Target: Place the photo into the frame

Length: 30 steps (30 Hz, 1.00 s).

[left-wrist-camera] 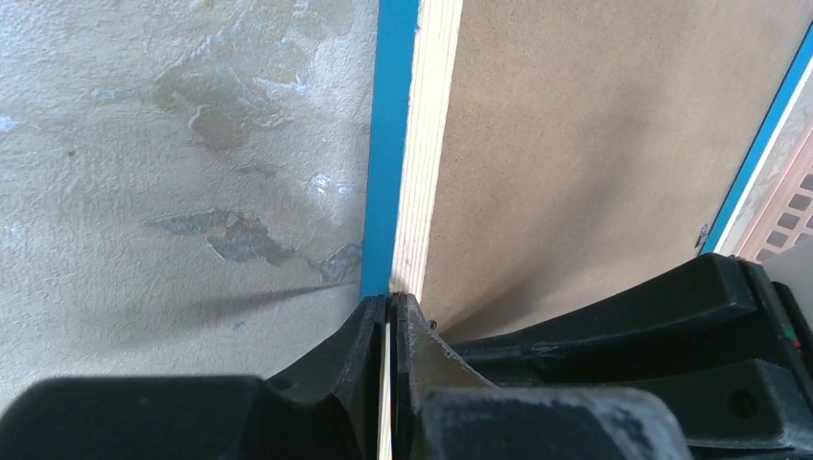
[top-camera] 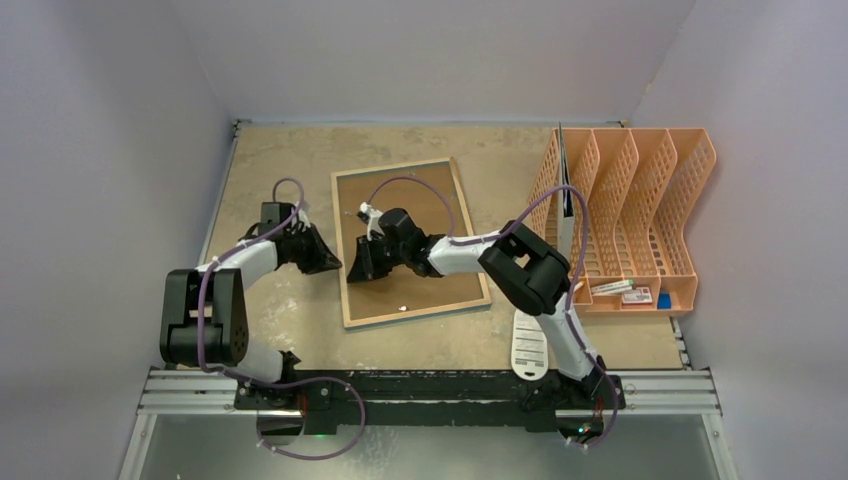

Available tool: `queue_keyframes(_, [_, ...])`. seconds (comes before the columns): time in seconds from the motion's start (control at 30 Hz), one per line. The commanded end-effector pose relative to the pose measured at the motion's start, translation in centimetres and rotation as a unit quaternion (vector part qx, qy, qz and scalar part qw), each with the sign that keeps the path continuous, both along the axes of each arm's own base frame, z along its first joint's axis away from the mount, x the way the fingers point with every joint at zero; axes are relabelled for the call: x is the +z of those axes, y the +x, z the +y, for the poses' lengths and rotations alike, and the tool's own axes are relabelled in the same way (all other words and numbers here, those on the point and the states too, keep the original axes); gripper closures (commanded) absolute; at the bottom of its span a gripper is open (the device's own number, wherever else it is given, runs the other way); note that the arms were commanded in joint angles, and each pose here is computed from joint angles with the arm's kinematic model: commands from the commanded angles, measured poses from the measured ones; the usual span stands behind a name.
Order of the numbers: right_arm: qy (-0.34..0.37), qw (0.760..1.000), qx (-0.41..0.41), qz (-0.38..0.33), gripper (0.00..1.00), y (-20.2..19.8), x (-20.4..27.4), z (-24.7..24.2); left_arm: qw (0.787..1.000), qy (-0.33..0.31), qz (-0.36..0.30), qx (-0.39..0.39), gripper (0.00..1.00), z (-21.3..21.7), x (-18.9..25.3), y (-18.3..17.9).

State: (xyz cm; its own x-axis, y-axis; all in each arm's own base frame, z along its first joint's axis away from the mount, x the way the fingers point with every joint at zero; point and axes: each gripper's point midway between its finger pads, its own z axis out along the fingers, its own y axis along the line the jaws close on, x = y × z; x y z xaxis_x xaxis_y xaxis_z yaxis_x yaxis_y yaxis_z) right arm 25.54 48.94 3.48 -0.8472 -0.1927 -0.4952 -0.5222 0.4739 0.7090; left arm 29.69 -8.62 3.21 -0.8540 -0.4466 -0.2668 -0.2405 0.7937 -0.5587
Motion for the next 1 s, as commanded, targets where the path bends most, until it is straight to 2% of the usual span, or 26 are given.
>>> queue_keyframes(0.0, [-0.020,0.999,0.025,0.007,0.81,-1.6,-2.9,-0.7,1.000,-0.026,0.004,0.002,0.99,-1.0,-0.3,-0.7])
queue_keyframes(0.27, [-0.002,1.000,0.009,-0.027,0.80,0.0,-2.0,0.4,1.000,-0.021,0.002,0.008,1.00,-0.8,-0.2,-1.0])
queue_keyframes(0.33, [-0.004,0.999,0.009,-0.038,0.76,0.5,-2.0,0.6,1.000,-0.020,0.001,0.008,1.00,-0.8,-0.2,-0.9])
queue_keyframes(0.4, [-0.001,0.999,0.009,-0.053,0.69,0.8,-1.7,0.6,1.000,-0.015,0.000,0.013,1.00,-0.5,-0.1,-0.8])
queue_keyframes(0.53, [0.039,0.996,0.024,-0.076,0.57,0.0,1.3,0.4,1.000,-0.007,-0.011,0.020,1.00,-0.2,0.6,-0.4])
queue_keyframes(0.67, [0.076,0.991,0.030,-0.104,0.54,-0.3,5.4,0.3,0.999,-0.015,-0.027,0.014,0.98,-0.5,1.7,0.7])
queue_keyframes(0.8, [0.102,0.988,0.005,-0.119,0.54,0.1,8.8,-1.2,0.998,-0.024,-0.057,0.003,0.93,-0.8,3.4,2.0])
queue_keyframes(0.97, [0.103,0.984,-0.075,-0.123,0.54,4.0,10.4,-4.0,0.996,-0.008,-0.087,0.006,0.76,-0.3,4.9,3.7])
